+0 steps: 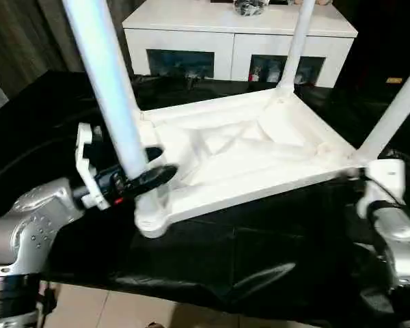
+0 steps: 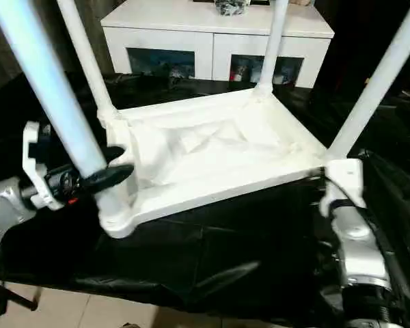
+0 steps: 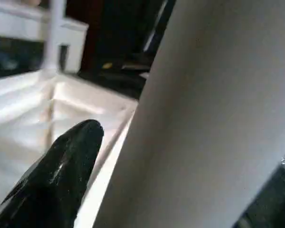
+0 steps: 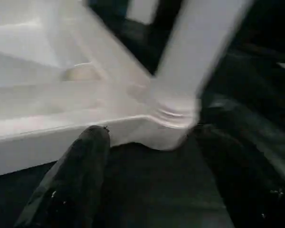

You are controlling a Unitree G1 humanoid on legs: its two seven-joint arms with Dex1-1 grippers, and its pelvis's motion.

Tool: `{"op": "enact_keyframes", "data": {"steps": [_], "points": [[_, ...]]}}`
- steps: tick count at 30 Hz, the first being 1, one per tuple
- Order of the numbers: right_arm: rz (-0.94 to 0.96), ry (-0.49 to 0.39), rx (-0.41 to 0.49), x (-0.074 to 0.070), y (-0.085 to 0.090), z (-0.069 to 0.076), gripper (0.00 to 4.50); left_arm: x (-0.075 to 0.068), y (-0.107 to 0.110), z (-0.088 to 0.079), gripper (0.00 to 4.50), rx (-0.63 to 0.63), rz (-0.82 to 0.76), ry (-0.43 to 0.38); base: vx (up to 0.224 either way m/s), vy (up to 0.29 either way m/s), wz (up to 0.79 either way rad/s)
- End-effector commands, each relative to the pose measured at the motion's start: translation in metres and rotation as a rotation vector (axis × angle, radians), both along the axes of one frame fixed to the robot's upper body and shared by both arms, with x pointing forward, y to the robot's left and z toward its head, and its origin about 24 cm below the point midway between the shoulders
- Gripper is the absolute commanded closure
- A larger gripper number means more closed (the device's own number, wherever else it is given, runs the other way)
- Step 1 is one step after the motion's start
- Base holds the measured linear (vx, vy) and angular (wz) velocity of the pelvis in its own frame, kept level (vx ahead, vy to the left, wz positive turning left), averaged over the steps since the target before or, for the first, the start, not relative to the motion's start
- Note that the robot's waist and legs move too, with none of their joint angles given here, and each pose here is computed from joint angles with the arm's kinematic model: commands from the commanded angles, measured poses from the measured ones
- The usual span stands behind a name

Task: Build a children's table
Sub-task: Rotate table base

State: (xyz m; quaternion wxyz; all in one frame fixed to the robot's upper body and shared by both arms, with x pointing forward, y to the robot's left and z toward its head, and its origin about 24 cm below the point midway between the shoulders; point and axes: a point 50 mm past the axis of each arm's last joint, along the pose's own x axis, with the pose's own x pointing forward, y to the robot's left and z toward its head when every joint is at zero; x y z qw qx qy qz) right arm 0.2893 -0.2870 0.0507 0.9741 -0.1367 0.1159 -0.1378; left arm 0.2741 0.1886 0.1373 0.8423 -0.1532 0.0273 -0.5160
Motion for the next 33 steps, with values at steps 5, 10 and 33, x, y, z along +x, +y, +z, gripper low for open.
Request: {"op": "enact_keyframes", "data": {"steps": [5,10,33], "points": [[0.016,0.099,0.046,-0.004,0.008,-0.015,1.12,0.000,-0.010,-0.002,0.03,0.026,-0.057,-0.002,0.000,0.000,0.00],[0.155,0.154,0.073,0.008,0.028,-0.029,1.12,-0.007,-0.013,-0.002,0.03,0.026,-0.111,0.030,0.000,0.000,0.00],[0.595,0.196,0.098,0.050,0.132,-0.039,1.12,-0.029,-0.083,0.012,0.03,-0.038,-0.390,0.022,0.000,0.000,0.00]]}}
